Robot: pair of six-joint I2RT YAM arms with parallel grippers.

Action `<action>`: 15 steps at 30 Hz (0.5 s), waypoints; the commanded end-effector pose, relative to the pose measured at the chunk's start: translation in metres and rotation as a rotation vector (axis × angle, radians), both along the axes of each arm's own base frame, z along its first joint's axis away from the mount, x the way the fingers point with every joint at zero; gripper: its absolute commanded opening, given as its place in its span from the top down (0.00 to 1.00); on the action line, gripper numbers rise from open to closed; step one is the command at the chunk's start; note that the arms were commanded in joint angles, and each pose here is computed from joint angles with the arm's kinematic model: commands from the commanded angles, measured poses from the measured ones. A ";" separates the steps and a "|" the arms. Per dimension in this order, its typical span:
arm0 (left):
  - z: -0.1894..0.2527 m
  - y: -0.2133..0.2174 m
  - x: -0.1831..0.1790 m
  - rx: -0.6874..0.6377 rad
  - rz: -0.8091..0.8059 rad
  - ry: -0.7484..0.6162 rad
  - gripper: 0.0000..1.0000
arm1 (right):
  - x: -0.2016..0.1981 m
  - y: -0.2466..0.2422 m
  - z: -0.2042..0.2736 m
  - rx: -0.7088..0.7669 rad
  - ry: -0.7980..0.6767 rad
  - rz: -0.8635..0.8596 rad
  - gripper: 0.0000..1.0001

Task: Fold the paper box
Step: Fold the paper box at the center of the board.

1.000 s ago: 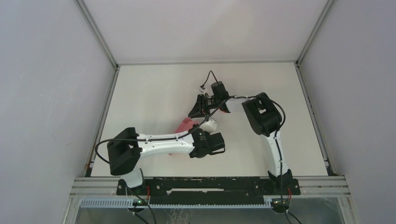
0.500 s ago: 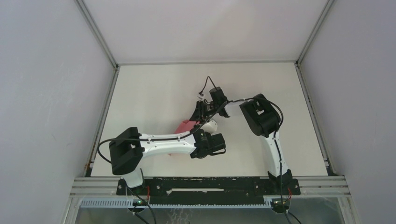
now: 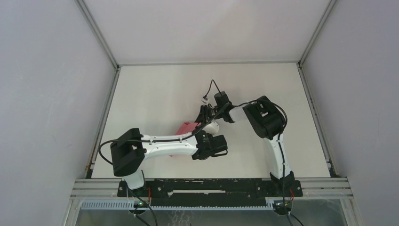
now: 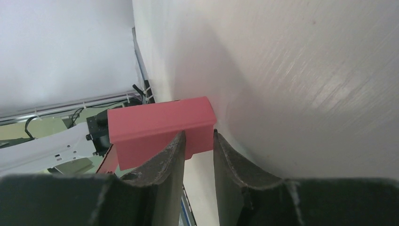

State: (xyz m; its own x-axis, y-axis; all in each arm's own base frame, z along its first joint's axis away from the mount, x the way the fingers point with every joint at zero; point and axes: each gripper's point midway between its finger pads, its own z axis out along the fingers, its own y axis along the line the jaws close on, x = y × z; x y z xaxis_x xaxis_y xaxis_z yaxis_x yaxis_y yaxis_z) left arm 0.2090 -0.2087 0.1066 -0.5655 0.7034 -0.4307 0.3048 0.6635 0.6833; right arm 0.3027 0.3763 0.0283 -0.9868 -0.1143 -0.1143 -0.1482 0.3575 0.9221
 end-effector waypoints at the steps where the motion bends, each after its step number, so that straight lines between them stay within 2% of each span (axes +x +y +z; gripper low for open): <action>1: -0.013 -0.016 -0.006 -0.094 0.024 0.058 1.00 | 0.001 0.008 0.037 0.104 -0.104 0.012 0.64; 15: -0.013 -0.016 -0.006 -0.097 0.022 0.058 1.00 | -0.008 0.009 0.048 0.207 -0.157 0.036 0.63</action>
